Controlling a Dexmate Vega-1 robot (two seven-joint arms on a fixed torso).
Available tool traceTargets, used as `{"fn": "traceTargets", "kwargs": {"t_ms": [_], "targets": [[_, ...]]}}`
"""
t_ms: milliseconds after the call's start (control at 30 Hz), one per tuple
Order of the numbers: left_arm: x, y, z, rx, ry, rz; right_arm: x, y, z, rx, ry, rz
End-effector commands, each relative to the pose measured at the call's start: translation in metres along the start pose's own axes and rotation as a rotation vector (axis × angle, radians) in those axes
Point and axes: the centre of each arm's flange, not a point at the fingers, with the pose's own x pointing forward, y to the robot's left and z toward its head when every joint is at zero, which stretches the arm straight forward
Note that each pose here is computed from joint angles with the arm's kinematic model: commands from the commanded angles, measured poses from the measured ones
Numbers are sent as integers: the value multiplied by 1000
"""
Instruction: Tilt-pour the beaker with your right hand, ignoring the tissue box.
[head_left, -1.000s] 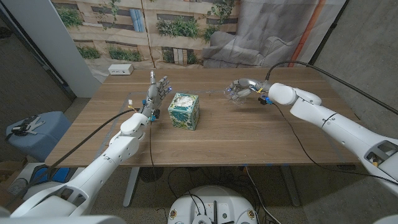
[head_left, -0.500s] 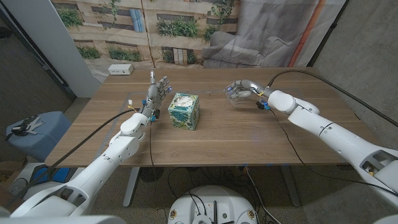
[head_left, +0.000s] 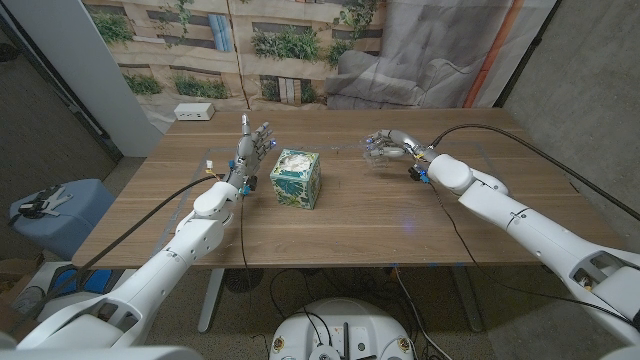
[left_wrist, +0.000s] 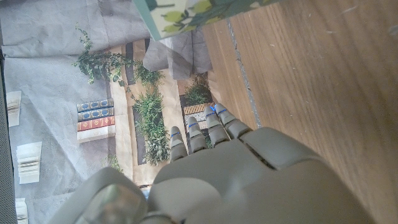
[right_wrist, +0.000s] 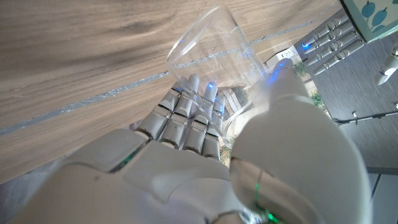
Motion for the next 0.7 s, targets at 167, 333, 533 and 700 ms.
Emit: {"fn": "traceTargets", "kwargs": {"t_ms": [167, 333, 533, 700], "targets": [[0, 0, 0, 0, 0, 0, 3, 22, 1, 67, -32, -75], [0, 0, 0, 0, 0, 0, 6, 27, 2, 82, -45, -91], [0, 0, 0, 0, 0, 0, 8, 34, -1, 104, -47, -106], [0, 0, 0, 0, 0, 0, 10, 40, -3, 116, -43, -104]]}}
